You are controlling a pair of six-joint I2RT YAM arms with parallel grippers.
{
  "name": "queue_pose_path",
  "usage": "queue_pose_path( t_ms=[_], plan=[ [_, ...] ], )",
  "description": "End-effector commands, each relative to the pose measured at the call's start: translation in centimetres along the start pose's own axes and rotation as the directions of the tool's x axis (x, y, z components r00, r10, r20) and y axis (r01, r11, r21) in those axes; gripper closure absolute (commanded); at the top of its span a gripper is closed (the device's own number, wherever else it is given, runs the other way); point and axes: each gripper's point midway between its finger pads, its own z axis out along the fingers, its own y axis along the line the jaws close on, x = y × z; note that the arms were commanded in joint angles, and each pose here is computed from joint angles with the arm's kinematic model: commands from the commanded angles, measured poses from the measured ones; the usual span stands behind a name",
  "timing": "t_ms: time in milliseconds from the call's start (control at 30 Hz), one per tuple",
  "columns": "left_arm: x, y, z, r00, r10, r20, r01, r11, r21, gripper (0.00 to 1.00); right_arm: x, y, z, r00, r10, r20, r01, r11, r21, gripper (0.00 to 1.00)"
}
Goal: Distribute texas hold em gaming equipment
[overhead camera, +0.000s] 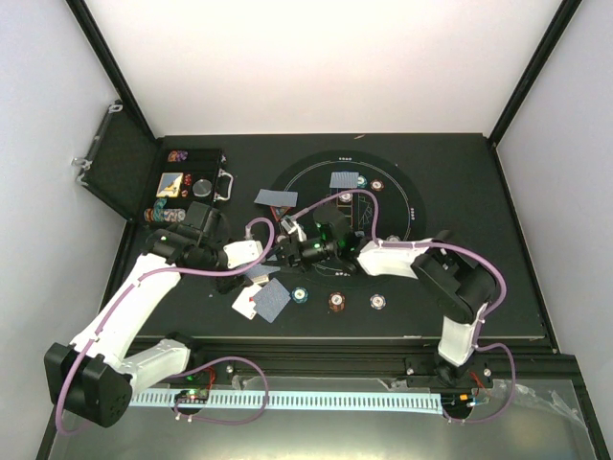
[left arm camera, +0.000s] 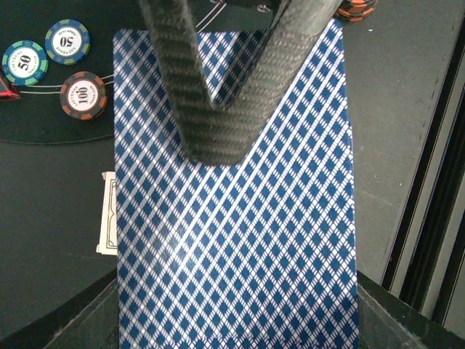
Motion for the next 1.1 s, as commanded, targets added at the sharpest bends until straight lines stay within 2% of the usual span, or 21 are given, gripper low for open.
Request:
queue_pose_path(
  t_ms=[0,267,533,667,867,1067],
  plan=[
    [-1.4,0.4,-1.0,0.998,0.024,0.05,-0.024,1.0,-0.016,0.99,0.2,-1.4,-1.0,0.999,0.035,0.036,-0.037,0.998,0.058,0.63],
    [-1.0,0.4,-0.8,0.999,0.024,0.037,-0.023,1.0,-0.019,0.99,-0.3,0.7,-2.1,0.998,-0.001,0.066,-0.002,0.999,0.045,0.87],
    [-0.9,0.4,-0.6,0.999,0.02,0.035,-0.019,1.0,-0.015,0.98,-0.6,0.3,-3.6,0.997,-0.022,0.079,0.014,0.995,0.098,0.99],
    [-0.8,0.4,-0.4,0.999,0.02,0.033,-0.02,1.0,-0.014,0.99,-1.1,0.5,-4.5,0.995,-0.024,0.093,0.016,0.996,0.091,0.99],
    [-0.7,0.4,-0.3,1.0,0.02,0.024,-0.019,1.0,-0.014,0.99,-5.7,0.4,-8.9,0.98,-0.05,0.193,0.028,0.993,0.118,0.99],
    [-0.6,0.4,-0.2,1.0,0.017,0.02,-0.017,1.0,-0.01,0.98,-14.5,-3.7,-15.9,0.932,-0.069,0.355,-0.02,0.97,0.241,0.99]
  ],
)
